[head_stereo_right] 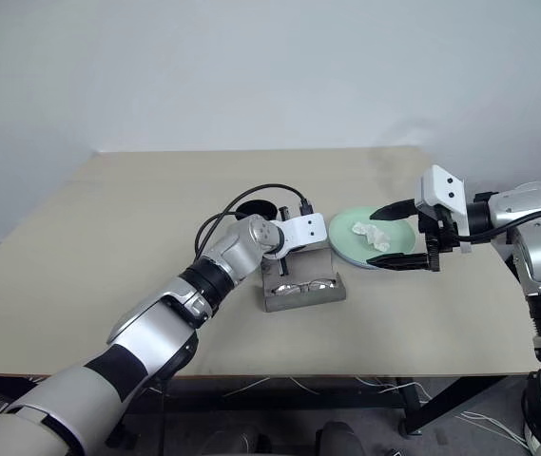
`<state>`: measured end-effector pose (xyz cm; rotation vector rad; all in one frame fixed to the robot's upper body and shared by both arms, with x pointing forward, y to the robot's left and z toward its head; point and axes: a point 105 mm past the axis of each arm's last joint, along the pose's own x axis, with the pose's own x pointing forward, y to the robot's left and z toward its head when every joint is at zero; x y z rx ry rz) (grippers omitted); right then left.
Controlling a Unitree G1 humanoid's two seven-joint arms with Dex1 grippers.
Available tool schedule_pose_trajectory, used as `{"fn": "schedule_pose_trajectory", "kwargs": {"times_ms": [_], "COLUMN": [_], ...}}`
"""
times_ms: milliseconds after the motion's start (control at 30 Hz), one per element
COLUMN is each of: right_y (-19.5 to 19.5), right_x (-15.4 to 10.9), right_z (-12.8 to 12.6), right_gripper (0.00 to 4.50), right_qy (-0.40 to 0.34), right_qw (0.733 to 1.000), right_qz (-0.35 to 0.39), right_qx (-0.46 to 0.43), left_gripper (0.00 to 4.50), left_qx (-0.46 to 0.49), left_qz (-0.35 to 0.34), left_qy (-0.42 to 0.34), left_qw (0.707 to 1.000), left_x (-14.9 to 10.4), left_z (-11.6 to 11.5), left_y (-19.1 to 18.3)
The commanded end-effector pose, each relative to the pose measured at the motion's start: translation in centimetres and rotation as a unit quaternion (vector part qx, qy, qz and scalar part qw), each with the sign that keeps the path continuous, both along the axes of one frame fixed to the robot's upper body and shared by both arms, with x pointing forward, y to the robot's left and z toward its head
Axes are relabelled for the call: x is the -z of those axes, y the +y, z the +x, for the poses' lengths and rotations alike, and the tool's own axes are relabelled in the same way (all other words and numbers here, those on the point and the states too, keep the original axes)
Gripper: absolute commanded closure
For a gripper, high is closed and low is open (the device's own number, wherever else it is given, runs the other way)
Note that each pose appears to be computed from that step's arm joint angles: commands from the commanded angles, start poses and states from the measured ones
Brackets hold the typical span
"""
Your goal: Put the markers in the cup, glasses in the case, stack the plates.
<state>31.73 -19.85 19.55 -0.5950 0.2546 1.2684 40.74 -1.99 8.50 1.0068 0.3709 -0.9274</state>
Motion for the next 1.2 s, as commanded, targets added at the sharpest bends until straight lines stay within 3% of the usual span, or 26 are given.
{"fn": "schedule_pose_trajectory", "kwargs": {"times_ms": [33, 267, 800, 1200], "right_y": [0.3, 0.2, 0.2, 0.3], "right_x": [-1.1, -1.0, -1.0, -1.0], "right_z": [-0.1, -0.1, 0.1, 0.2], "right_gripper": [0.0, 0.0, 0.0, 0.0], "right_qy": [-0.025, -0.026, -0.028, -0.028], "right_qw": [1.0, 1.0, 1.0, 1.0], "right_qz": [0.007, 0.007, 0.007, 0.007], "right_qx": [-0.004, -0.002, -0.001, -0.001], "left_gripper": [4.49, 4.49, 4.49, 4.49], "left_qx": [0.018, 0.049, 0.108, 0.123], "left_qz": [0.008, 0.017, 0.003, 0.01], "left_qy": [-0.019, 0.022, 0.053, 0.098], "left_qw": [1.0, 0.998, 0.993, 0.987], "left_x": [-0.9, 0.0, -1.6, 0.1], "left_z": [0.1, -1.3, -4.5, -7.0], "left_y": [-0.7, -0.9, -0.7, 0.6]}}
